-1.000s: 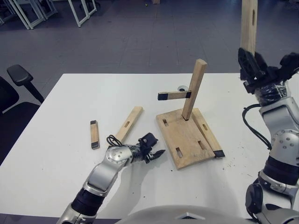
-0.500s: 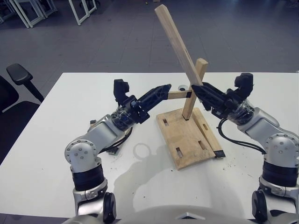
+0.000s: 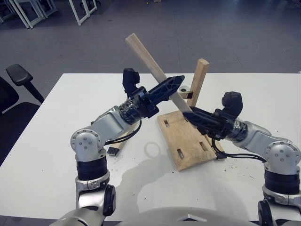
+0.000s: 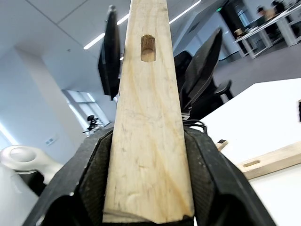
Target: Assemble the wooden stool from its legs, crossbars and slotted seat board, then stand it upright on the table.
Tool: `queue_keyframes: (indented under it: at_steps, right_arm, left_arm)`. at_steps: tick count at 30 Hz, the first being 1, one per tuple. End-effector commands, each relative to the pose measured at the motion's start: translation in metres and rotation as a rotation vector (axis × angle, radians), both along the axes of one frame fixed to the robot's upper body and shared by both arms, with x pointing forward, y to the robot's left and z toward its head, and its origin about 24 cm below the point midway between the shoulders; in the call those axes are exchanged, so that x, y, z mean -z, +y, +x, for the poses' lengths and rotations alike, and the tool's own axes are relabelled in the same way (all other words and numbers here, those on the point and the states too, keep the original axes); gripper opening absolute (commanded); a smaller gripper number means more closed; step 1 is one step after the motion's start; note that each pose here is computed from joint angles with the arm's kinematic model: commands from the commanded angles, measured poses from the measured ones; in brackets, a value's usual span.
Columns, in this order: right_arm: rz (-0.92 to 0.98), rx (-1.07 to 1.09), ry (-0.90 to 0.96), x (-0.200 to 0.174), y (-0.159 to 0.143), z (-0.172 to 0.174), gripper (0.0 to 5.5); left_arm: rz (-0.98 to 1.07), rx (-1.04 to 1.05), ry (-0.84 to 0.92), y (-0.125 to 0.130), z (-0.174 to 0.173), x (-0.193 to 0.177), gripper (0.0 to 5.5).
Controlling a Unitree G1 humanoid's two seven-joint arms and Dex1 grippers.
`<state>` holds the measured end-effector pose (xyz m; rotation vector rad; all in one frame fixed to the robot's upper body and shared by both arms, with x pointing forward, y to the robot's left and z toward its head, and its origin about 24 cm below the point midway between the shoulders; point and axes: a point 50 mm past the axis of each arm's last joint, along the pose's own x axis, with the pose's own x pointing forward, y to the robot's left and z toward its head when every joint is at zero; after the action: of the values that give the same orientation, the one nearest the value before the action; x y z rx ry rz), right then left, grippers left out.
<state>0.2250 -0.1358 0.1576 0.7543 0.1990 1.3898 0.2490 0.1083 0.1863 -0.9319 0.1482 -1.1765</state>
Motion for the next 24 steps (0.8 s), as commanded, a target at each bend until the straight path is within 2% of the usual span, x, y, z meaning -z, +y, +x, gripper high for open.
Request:
queue_keyframes:
  at_steps: [1, 7, 18, 19, 21, 24]
  right_arm:
    - [0.011, -0.023, 0.014, 0.0, -0.005, -0.001, 2.05]
    - [-0.018, -0.035, 0.023, 0.005, -0.006, -0.005, 2.05]
    - [-0.063, -0.039, 0.021, 0.012, -0.01, -0.008, 2.05]
    - [-0.071, -0.037, 0.02, 0.012, -0.01, -0.008, 2.46]
    - [-0.125, -0.029, 0.019, 0.017, -0.012, -0.007, 2.8]
    - [-0.306, -0.002, 0.008, 0.038, -0.02, -0.01, 3.42]
  left_arm:
    - [0.084, 0.045, -0.025, 0.002, -0.003, 0.002, 2.97]
    - [0.125, 0.075, -0.04, 0.005, -0.005, 0.005, 2.05]
    - [0.141, -0.007, 0.005, 0.024, 0.005, 0.013, 2.04]
    - [0.139, -0.032, 0.007, 0.027, 0.007, 0.013, 2.04]
    - [0.137, -0.086, 0.0, 0.035, 0.011, 0.012, 2.04]
    - [0.179, -0.187, -0.033, 0.052, 0.019, 0.011, 2.04]
